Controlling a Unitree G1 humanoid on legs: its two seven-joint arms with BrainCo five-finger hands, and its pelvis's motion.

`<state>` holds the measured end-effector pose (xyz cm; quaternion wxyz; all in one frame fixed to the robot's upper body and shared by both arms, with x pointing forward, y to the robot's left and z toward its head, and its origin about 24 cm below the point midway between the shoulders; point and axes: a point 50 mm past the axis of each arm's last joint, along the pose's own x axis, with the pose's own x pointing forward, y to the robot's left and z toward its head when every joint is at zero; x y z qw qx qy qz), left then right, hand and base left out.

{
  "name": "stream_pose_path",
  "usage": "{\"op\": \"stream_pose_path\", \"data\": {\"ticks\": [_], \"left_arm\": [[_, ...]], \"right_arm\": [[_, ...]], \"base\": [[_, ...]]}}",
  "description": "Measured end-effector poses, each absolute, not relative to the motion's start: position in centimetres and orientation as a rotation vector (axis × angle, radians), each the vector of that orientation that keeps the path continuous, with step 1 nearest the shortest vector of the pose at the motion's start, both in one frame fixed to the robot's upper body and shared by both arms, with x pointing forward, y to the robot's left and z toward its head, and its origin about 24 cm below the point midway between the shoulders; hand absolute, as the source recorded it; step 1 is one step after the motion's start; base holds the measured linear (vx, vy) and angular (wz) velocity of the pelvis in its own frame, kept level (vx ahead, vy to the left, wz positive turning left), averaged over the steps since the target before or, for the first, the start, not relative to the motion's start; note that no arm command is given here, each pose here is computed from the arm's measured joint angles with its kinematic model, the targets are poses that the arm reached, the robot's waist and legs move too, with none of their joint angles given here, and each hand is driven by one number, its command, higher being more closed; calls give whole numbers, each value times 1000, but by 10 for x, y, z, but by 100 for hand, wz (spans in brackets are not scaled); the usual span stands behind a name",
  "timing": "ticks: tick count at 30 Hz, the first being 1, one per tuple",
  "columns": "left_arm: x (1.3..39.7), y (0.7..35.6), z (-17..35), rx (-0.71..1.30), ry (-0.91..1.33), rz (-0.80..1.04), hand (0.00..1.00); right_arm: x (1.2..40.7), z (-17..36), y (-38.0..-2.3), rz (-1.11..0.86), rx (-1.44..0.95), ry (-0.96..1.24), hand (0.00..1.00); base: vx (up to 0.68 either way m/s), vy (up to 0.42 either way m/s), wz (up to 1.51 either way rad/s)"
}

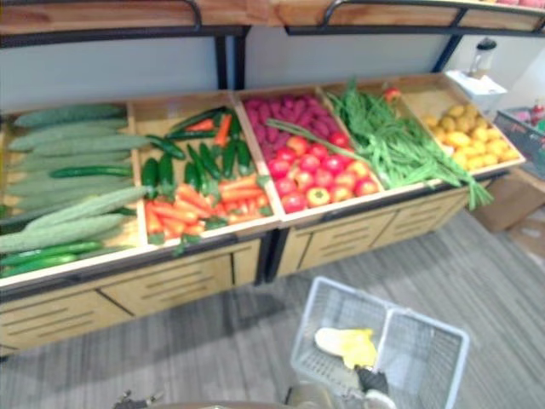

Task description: Pick vegetable in the basket

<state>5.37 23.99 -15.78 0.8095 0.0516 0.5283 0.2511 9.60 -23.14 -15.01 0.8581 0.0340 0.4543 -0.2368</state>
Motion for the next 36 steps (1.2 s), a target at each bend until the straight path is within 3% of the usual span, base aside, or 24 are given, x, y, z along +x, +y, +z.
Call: {"op": "stream_pose_path", "data": {"ticks": [13, 24, 30, 36], "left_arm": [[40, 219, -166, -37, 1186, 607, 0], [37, 216, -165, -159, 1157, 783, 0], [88, 225, -148, -85, 976, 790, 0], [157, 247, -80, 168, 521, 754, 0]], "right_arm": [[90, -152, -238, -507, 64, 983, 100], [70, -153, -250, -545, 22, 1032, 100], [80, -152, -241, -518, 18, 1004, 100], [78, -152, -233, -482, -21, 985, 100]], "base": [[45, -40, 8], [103, -32, 45], [50, 87, -7], [-9, 65, -17]]}}
